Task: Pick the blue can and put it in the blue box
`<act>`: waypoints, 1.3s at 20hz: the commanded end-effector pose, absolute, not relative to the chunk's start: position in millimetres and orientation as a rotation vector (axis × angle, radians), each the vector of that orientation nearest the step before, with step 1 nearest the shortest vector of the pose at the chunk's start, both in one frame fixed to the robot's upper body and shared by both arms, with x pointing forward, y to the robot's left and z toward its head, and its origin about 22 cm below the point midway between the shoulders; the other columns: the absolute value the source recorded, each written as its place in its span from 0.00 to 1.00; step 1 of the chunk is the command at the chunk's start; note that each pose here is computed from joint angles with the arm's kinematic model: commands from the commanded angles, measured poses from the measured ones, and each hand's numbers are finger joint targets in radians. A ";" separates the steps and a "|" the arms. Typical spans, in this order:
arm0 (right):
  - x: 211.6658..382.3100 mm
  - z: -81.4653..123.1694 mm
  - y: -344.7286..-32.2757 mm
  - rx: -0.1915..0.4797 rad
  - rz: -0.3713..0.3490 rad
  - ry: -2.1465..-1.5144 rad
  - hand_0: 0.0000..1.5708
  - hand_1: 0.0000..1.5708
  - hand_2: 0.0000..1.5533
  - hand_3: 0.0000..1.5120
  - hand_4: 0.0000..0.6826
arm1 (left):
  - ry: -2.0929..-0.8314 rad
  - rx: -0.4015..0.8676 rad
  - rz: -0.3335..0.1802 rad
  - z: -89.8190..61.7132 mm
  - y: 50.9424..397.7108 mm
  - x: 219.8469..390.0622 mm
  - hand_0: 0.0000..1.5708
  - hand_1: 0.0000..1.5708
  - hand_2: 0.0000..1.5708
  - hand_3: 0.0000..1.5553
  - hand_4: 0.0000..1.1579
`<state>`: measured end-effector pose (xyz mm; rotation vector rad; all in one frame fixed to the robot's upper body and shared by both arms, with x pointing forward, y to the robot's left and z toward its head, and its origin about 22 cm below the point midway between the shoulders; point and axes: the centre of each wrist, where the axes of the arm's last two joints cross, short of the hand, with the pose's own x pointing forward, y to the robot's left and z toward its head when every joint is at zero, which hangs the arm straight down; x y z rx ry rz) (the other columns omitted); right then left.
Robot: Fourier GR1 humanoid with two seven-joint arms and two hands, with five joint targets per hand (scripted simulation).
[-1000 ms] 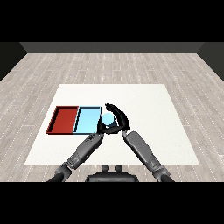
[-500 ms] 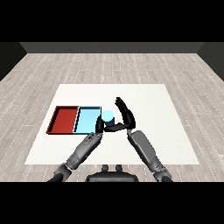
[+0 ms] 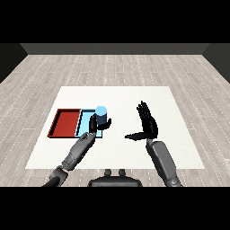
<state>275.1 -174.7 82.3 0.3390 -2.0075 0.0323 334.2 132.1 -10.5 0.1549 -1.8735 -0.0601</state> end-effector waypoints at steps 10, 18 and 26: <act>255.8 60.9 -213.7 0.257 -0.103 -2.018 0.00 0.00 0.00 0.00 0.00 | -1.579 0.518 -0.111 -17.7 244.9 383.3 1.00 1.00 0.99 0.95 0.93; 281.3 75.8 -226.0 0.284 -0.133 -2.021 0.00 0.00 0.00 0.00 0.00 | -1.356 0.593 -0.225 -29.5 240.0 396.7 1.00 1.00 0.99 0.94 0.89; 288.4 53.3 -232.7 0.228 -0.174 -1.980 0.00 0.00 0.00 0.00 0.00 | -1.194 0.582 -0.132 -71.9 231.9 369.5 0.73 0.73 0.72 0.68 0.77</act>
